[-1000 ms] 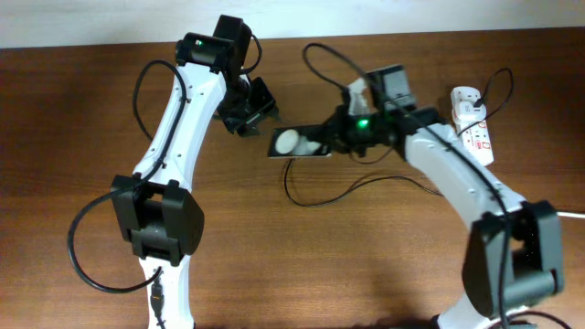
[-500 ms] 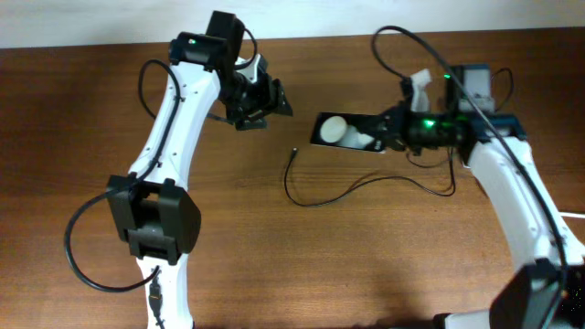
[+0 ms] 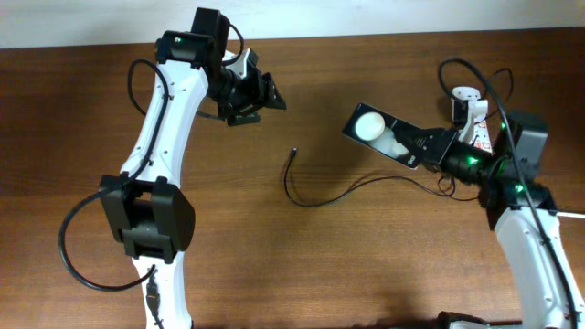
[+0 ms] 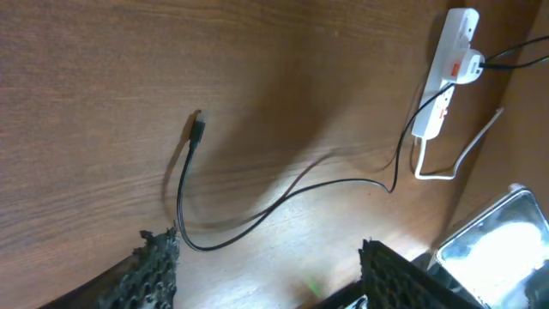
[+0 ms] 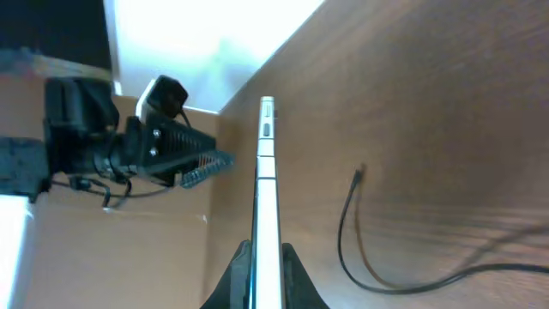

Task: Plug charger to phone and switch on socket

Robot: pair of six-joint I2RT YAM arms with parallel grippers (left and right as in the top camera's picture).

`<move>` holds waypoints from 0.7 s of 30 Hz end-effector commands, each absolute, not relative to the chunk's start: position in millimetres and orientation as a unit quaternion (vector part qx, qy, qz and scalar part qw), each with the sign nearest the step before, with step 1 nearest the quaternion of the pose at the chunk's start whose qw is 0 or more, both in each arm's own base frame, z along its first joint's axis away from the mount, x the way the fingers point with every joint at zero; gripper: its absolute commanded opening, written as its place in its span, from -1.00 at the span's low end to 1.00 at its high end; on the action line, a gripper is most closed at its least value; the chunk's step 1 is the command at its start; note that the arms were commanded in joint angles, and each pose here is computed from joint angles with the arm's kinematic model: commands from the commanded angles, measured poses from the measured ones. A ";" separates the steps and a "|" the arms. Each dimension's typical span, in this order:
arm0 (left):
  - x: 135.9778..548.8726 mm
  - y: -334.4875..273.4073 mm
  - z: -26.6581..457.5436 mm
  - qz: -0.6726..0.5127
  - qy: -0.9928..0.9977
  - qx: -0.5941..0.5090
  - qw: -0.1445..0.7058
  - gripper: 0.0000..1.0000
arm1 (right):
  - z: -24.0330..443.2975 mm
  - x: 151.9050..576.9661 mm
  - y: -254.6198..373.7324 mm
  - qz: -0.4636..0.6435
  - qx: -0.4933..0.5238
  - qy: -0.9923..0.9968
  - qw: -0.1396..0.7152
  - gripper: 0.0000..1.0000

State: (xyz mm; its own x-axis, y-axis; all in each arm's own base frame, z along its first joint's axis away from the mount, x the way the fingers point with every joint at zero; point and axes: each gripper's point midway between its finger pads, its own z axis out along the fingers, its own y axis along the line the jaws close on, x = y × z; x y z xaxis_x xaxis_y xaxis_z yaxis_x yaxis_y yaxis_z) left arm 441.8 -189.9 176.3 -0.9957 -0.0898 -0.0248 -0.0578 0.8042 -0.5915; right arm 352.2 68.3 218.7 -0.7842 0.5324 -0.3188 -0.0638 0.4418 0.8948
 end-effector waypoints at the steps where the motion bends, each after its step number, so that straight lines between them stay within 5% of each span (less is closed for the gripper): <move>1: 442.7 -192.0 180.9 -0.317 0.947 -0.029 0.032 0.55 | 230.5 353.5 70.7 0.562 0.205 0.752 0.278 -0.92; 17: 458.3 -201.1 188.7 -0.338 0.939 -0.009 0.070 0.57 | 258.0 393.5 102.1 0.560 0.299 0.680 0.365 -0.92; 21: 454.6 -232.0 221.6 -0.447 0.884 0.095 0.097 0.51 | 267.2 403.8 102.9 0.531 0.315 0.661 0.427 -0.92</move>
State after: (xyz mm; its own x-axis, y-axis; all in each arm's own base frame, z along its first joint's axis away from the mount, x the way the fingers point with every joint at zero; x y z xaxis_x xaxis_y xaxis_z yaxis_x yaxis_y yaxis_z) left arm 460.9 -203.7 189.3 -0.9889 -0.0507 -0.1397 0.0534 0.7556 -0.6528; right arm 393.5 114.1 244.1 -0.5829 0.7975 -0.1557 0.0203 0.2058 0.9784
